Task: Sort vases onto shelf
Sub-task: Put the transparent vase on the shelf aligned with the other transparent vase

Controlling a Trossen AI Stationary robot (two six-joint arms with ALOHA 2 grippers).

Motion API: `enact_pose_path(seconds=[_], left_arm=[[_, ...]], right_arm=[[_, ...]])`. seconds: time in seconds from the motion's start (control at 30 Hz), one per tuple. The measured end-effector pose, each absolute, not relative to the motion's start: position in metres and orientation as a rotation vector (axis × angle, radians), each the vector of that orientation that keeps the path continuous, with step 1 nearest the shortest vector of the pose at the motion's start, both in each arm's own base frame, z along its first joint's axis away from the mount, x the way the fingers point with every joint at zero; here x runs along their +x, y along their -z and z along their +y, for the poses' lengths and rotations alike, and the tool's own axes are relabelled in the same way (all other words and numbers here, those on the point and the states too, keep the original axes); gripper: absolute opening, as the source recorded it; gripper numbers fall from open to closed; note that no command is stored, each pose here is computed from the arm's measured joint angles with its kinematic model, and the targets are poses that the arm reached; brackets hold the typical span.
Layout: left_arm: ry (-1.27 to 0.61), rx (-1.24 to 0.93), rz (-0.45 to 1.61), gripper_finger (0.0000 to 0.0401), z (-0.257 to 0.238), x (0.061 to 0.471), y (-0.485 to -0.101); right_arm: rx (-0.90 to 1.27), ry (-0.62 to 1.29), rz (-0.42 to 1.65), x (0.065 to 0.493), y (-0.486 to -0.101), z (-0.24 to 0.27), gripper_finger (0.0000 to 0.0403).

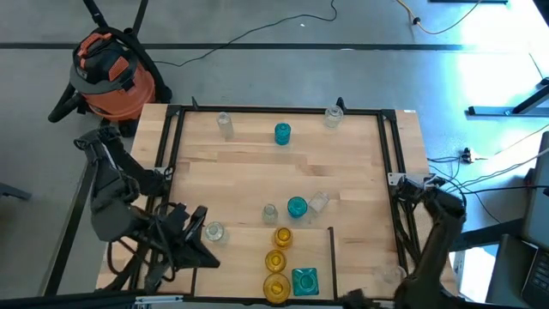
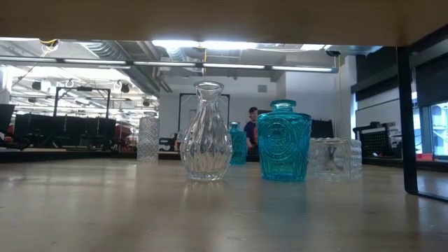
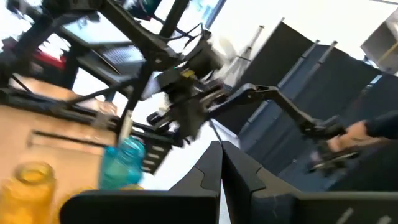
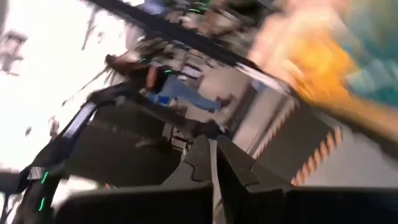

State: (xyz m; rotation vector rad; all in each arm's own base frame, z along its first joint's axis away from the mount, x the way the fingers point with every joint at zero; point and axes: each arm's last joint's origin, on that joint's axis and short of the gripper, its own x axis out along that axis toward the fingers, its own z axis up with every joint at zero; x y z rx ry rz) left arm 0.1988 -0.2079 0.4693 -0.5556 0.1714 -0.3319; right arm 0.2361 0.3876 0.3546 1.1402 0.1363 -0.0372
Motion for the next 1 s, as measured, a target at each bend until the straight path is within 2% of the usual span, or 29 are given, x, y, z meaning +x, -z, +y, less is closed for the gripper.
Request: enact_pose_path(seconds=[0.17, 0.3, 0.47, 0.63, 0.77, 0.83, 1.0], left_arm=[[0.186, -0.443, 0.117, 0.0, -0.185, 0.209, -0.472], [-0.077, -0.329, 0.179, 0.0001, -0.133, 0.213, -0.469], [-0.432, -0.335, 0.376, 0.0, -0.051, 0.2, -0.454], [-0.609, -0.298, 0.588, 0.0003, 0.01, 0.184, -0.442], [-0.69, -0.202, 0.766, 0.0041, 0.055, 0.179, -0.431], [-0.718, -0.228, 0.836, 0.0069, 0.08, 0.181, -0.42], [-0.755, -0.309, 0.975, 0.0134, 0.156, 0.183, -0.389]], right_arm=[[0.784, -0.031, 0.015, 0.22, -0.415, 0.358, 0.0], [0.576, 0.061, -0.021, 0.215, -0.44, 0.329, 0.0], [0.447, 0.247, -0.024, 0.208, -0.46, 0.286, 0.0006], [0.401, 0.443, -0.04, 0.208, -0.47, 0.239, 0.0059], [0.326, 0.545, -0.01, 0.216, -0.472, 0.198, 0.012], [0.314, 0.609, 0.006, 0.225, -0.471, 0.176, 0.0143], [0.393, 0.728, 0.022, 0.253, -0.472, 0.121, 0.0174]])
